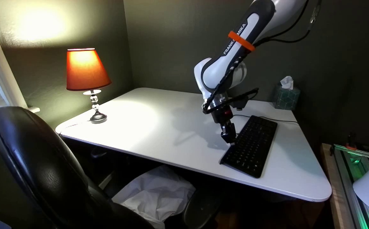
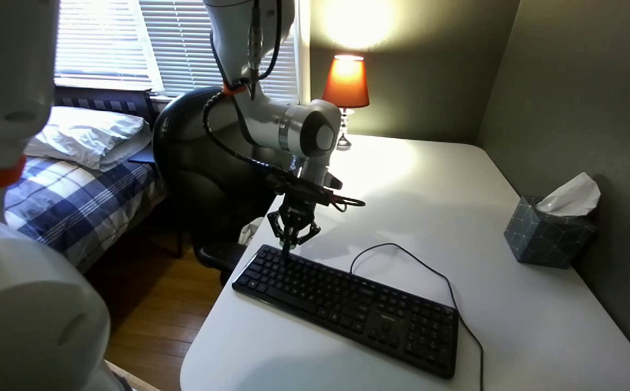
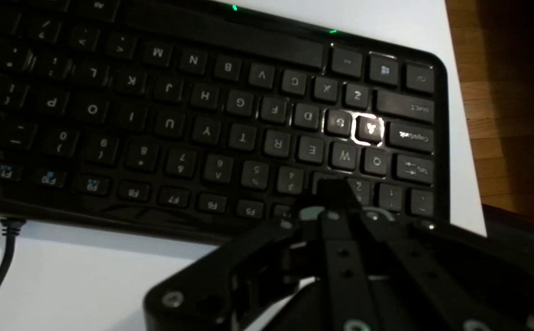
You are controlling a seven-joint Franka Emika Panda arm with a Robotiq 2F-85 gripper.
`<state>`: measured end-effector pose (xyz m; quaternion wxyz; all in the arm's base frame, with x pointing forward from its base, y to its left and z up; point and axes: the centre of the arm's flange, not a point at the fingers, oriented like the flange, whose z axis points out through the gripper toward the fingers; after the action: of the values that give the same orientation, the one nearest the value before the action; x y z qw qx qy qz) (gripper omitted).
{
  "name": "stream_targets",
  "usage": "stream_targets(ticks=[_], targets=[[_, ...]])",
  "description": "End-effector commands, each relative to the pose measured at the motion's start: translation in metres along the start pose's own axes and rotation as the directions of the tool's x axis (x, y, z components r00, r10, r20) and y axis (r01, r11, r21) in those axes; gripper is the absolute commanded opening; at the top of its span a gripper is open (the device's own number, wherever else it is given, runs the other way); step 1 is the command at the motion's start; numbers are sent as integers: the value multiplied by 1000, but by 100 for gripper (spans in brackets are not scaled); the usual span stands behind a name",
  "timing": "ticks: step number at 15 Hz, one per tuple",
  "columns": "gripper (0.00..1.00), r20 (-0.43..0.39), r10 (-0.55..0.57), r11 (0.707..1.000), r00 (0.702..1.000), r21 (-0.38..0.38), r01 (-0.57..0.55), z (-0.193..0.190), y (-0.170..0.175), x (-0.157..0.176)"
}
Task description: Press a button on the keyboard
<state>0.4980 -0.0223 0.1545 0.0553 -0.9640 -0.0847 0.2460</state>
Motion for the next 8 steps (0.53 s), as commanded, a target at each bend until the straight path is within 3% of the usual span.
stream_targets(ticks=[1, 8], targets=[[0, 36, 10, 1000, 999, 8, -10, 0, 0, 2], [0, 60, 35, 999, 998, 12, -35, 2, 4, 1]])
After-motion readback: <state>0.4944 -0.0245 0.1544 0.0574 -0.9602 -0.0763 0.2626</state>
